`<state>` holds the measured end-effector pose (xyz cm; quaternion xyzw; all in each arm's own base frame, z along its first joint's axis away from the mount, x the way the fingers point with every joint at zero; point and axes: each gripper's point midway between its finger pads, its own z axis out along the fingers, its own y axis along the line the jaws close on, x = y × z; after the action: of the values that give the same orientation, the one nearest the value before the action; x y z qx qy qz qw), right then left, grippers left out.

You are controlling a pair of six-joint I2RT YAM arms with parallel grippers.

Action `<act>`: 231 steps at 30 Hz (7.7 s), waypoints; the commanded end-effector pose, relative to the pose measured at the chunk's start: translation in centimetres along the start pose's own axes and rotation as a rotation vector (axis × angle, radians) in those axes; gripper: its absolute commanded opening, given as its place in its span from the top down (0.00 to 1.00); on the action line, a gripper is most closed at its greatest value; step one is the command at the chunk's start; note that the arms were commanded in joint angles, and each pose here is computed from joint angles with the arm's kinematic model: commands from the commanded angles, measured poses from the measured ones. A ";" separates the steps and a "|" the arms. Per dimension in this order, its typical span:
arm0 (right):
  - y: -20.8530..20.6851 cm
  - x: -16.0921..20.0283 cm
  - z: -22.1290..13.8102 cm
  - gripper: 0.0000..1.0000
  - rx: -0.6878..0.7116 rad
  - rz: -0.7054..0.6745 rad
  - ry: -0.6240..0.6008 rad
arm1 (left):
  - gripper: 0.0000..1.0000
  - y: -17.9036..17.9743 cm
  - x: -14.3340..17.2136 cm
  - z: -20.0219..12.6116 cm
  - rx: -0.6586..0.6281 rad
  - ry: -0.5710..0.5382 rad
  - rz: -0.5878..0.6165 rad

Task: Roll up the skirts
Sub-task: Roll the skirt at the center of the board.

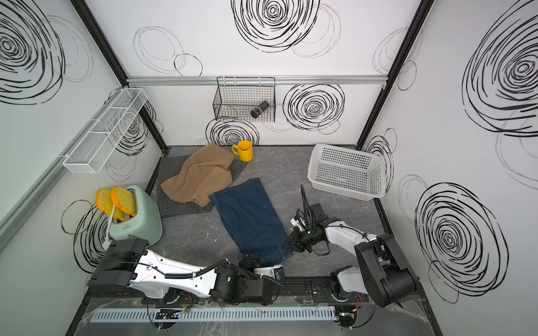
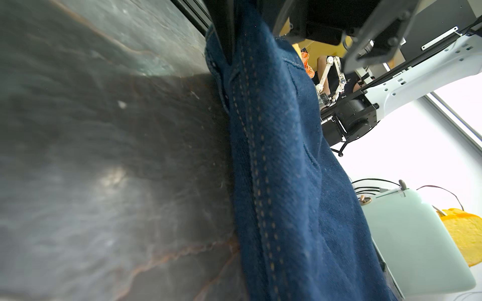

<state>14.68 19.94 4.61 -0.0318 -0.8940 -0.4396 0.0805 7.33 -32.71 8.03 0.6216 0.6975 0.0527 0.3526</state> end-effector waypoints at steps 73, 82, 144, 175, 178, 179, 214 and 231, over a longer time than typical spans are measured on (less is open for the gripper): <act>-3.5 -0.7 1.5 0.79 0.269 -0.089 -0.074 | 1.00 1.8 -0.3 -1.3 0.402 -0.080 -0.667; 4.7 -3.9 -2.5 0.79 0.057 -0.260 -0.272 | 1.00 0.0 0.2 -0.8 0.412 -0.018 -0.567; -0.7 -9.9 2.9 0.89 0.103 -0.040 -0.076 | 0.22 2.4 -3.9 7.1 -0.147 -0.093 0.248; -1.5 -8.8 4.3 0.59 0.114 -0.045 -0.057 | 1.00 16.9 -0.5 0.2 0.216 -0.482 -1.171; -1.9 -8.3 4.7 0.59 0.116 -0.045 -0.040 | 1.00 16.9 1.5 1.3 0.287 -0.453 -1.292; -2.1 -8.1 4.7 0.59 0.117 -0.038 -0.038 | 1.00 17.0 2.2 1.5 0.298 -0.443 -1.332; 4.5 -12.7 6.6 0.73 0.328 -0.296 -0.169 | 0.79 16.7 14.9 8.1 0.322 0.015 -1.837; 0.4 -12.7 7.8 0.73 0.342 -0.164 -0.110 | 0.30 18.2 3.3 1.8 -0.154 0.028 -0.707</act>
<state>28.99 29.70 2.70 0.0632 -0.9316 -0.3517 -0.0673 23.85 -27.18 17.78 0.2041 0.8863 -0.1515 0.3871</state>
